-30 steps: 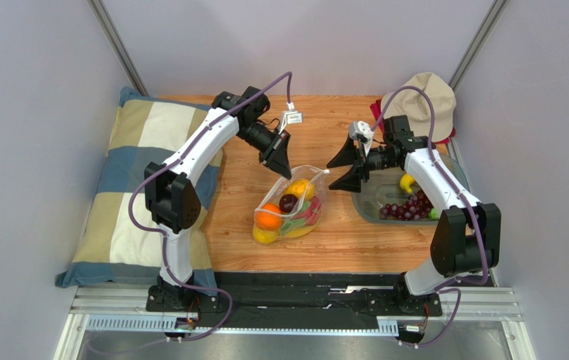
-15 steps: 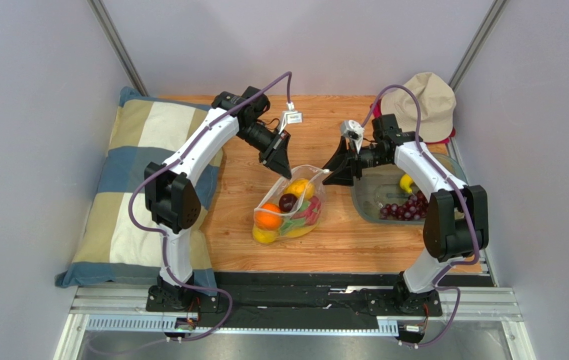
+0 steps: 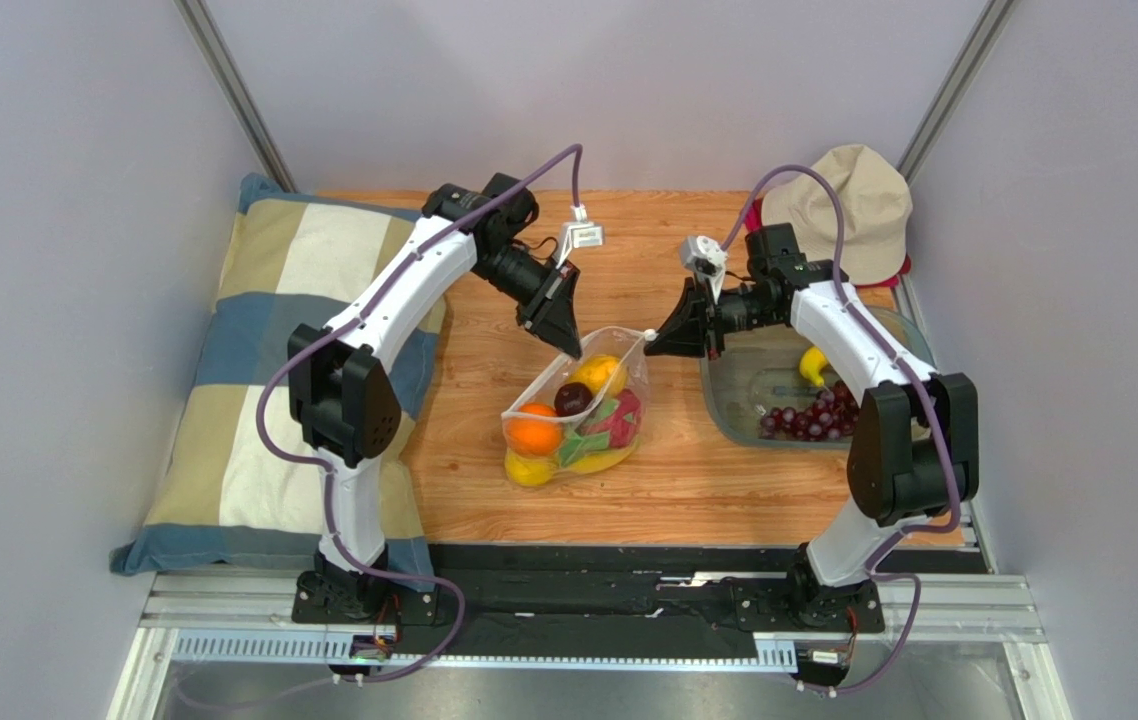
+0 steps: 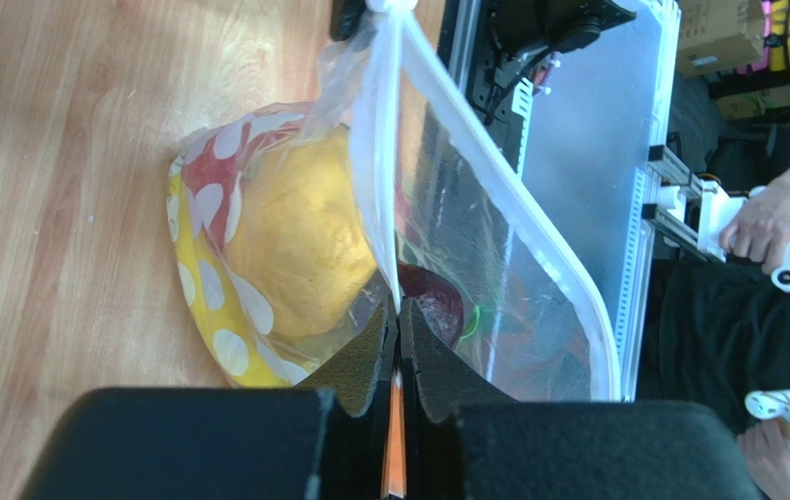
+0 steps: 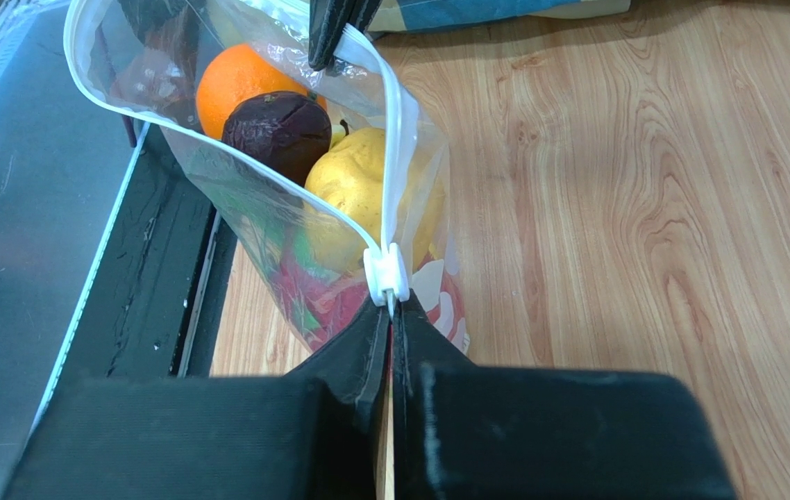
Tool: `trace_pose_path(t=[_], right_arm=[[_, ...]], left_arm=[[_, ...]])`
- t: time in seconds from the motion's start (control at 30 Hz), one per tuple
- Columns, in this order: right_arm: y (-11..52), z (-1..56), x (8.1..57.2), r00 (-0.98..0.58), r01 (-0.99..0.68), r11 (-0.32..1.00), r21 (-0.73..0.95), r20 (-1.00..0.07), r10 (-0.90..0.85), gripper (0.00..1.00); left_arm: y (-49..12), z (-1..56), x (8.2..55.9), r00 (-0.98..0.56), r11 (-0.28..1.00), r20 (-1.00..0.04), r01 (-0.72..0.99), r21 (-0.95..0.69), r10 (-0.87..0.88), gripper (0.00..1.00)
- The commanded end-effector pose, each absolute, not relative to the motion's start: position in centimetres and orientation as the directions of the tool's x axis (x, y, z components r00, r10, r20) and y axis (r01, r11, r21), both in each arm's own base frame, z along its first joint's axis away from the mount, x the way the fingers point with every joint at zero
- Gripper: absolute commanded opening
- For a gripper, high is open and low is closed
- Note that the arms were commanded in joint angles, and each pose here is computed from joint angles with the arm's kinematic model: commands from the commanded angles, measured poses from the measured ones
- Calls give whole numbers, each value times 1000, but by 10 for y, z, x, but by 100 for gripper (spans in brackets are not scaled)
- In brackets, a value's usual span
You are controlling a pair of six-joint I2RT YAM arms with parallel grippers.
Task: Place the food in the zip-top bag and seal the zipper
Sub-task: Zip the zipper food storage bag at the center of the board.
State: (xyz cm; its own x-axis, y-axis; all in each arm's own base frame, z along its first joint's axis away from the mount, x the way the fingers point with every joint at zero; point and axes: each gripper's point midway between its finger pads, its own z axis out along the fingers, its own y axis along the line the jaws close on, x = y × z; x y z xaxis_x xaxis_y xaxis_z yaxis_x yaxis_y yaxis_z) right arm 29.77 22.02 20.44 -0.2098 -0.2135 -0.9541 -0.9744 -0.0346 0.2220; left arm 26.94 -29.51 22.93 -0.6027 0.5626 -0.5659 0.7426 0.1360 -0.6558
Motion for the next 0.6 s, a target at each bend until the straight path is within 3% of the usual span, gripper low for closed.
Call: trace_pose_path(t=[0.0, 0.13, 0.17, 0.27, 0.4, 0.57], right_arm=[[219, 229, 293, -105, -993, -35, 115, -973, -204, 0], [218, 238, 290, -76, -996, -35, 84, -976, -202, 0], [219, 240, 289, -68, -996, -40, 77, -977, -200, 0], [218, 243, 288, -67, -996, -42, 77, -977, -204, 0], [218, 244, 285, -58, -996, -58, 72, -975, -215, 0], [219, 246, 281, -68, -994, -70, 86, -971, -231, 0]], left_arm=[[-290, 257, 274, -539, 128, -666, 817, -562, 517, 11], [-289, 275, 291, -453, 173, -750, 888, -425, 483, 24], [-289, 281, 295, -430, 179, -770, 902, -393, 472, 33], [-292, 302, 309, -350, 204, -833, 936, -288, 428, 46], [-303, 328, 309, -161, 165, -918, 980, -106, 363, 47], [-326, 325, 300, 0, 112, -944, 993, 39, 329, 46]])
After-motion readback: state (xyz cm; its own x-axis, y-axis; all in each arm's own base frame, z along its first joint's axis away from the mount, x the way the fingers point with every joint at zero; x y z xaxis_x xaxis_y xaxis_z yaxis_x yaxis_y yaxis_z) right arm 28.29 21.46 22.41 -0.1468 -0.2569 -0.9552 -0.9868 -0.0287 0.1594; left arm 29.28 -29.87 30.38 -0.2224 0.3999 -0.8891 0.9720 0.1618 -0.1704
